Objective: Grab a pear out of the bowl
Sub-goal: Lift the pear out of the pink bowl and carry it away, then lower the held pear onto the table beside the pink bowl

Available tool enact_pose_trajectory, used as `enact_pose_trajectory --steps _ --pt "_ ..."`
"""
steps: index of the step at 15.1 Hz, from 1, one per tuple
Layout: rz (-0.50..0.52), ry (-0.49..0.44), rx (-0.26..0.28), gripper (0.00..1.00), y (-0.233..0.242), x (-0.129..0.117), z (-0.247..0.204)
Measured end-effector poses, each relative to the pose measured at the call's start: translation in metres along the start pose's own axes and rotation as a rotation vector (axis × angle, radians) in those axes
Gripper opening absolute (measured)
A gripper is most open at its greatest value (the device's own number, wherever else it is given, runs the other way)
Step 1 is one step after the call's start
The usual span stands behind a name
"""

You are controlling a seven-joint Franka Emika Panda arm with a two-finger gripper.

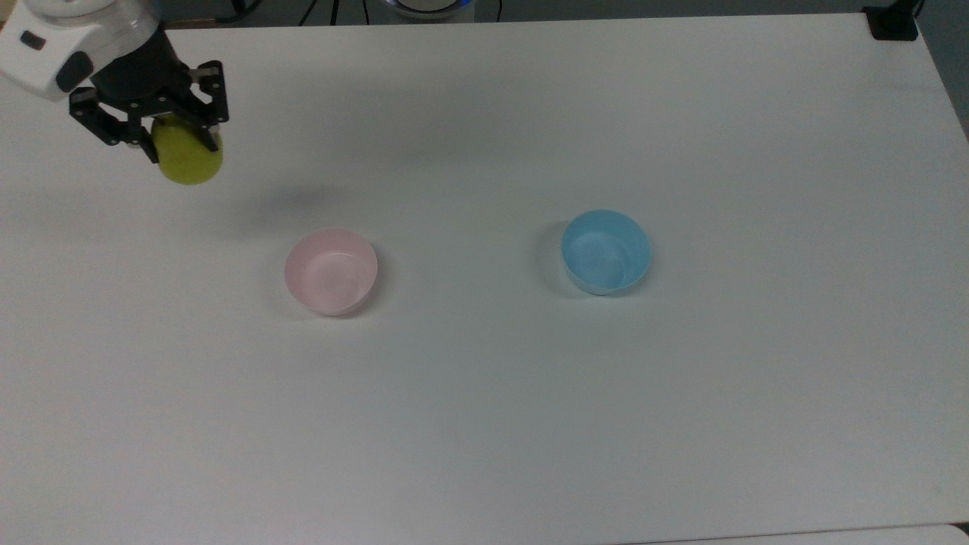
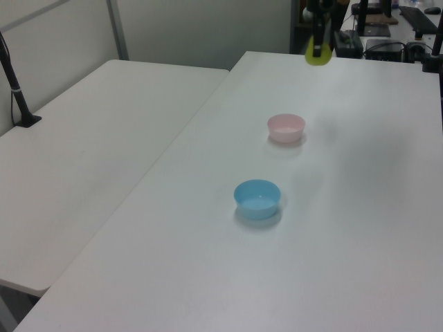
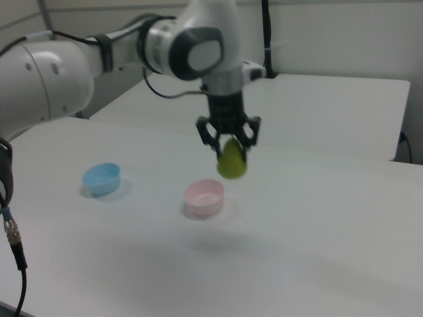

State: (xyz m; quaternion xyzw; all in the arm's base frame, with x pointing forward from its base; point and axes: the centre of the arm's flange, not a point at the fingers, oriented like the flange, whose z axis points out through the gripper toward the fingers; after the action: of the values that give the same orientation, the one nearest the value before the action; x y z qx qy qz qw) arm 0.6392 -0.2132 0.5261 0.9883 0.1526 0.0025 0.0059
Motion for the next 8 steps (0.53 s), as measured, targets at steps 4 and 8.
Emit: enact_pose_trajectory --steps 4,8 --pt "-0.054 -0.035 -0.003 0.59 0.059 -0.036 0.031" --pt "-0.007 0.020 -0.060 0.59 0.095 -0.052 0.077"
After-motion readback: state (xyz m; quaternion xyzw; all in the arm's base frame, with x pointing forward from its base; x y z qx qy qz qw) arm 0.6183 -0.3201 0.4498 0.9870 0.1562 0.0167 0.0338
